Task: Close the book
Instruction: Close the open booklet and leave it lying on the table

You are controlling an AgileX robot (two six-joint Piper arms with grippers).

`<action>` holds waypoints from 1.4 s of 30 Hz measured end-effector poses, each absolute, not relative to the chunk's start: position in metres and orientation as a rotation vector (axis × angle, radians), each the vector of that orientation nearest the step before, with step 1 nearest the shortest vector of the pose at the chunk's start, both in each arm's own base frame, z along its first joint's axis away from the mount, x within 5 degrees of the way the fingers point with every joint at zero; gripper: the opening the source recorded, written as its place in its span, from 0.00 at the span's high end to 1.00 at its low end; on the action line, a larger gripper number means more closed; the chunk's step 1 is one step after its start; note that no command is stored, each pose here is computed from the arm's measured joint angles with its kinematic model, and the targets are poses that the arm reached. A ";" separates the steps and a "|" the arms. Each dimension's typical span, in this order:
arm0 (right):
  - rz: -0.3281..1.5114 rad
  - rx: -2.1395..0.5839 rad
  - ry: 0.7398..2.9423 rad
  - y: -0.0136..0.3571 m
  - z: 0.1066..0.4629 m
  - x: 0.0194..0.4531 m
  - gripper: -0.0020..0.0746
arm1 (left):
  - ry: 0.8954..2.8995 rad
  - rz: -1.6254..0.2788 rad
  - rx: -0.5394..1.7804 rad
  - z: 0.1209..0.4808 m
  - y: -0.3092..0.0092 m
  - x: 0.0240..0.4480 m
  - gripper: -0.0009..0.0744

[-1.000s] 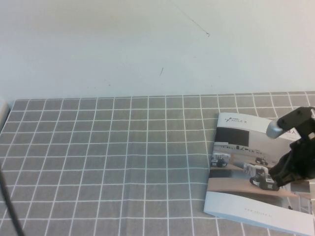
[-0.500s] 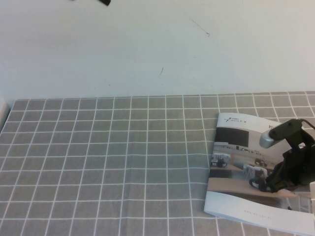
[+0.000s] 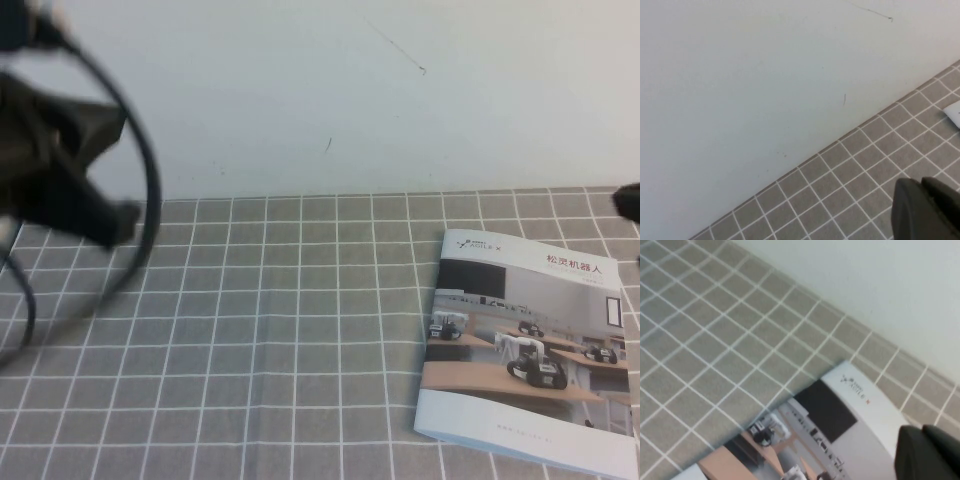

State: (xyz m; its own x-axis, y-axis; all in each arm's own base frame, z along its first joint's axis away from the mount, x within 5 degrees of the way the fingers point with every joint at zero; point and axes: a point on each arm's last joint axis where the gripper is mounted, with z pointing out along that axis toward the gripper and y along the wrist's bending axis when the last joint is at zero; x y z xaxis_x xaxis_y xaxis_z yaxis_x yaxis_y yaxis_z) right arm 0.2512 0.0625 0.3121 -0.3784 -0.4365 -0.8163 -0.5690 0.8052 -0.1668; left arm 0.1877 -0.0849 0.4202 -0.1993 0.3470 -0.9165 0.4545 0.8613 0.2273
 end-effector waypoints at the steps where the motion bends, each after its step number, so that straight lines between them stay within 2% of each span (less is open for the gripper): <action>1: 0.164 -0.760 1.988 0.062 0.324 0.240 0.98 | 1.787 -0.110 0.603 0.409 -0.082 0.181 0.99; 5: 0.125 -0.865 1.896 0.058 0.353 0.197 0.98 | 1.730 -0.120 0.592 0.371 -0.072 0.158 0.99; 9: 0.141 -0.942 1.924 0.055 0.359 0.159 0.98 | 1.732 -0.146 0.568 0.338 -0.064 0.140 0.99; 15: 0.048 -0.905 1.982 0.040 0.347 0.112 0.98 | 1.811 -0.148 0.582 0.296 -0.058 0.127 0.99; 20: 0.035 -0.821 1.994 0.032 0.317 0.076 0.98 | 1.824 -0.141 0.601 0.273 -0.057 0.125 0.99; 30: 0.146 -0.748 1.988 0.034 0.269 0.051 0.98 | 1.733 -0.161 0.585 0.264 -0.059 0.125 0.99; 42: 0.195 -0.745 2.020 0.036 0.260 0.050 0.98 | 1.726 -0.165 0.579 0.265 -0.059 0.125 0.99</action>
State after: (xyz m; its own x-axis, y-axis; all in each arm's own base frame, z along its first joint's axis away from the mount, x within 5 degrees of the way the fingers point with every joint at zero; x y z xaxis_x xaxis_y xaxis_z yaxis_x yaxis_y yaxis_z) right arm 0.0503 0.0358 0.2600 -0.3720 -0.4268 -0.8243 -0.5766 0.8021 -0.1551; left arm 0.1250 -0.0589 0.2648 -0.1287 0.2881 -0.9489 0.4626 0.8638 0.1995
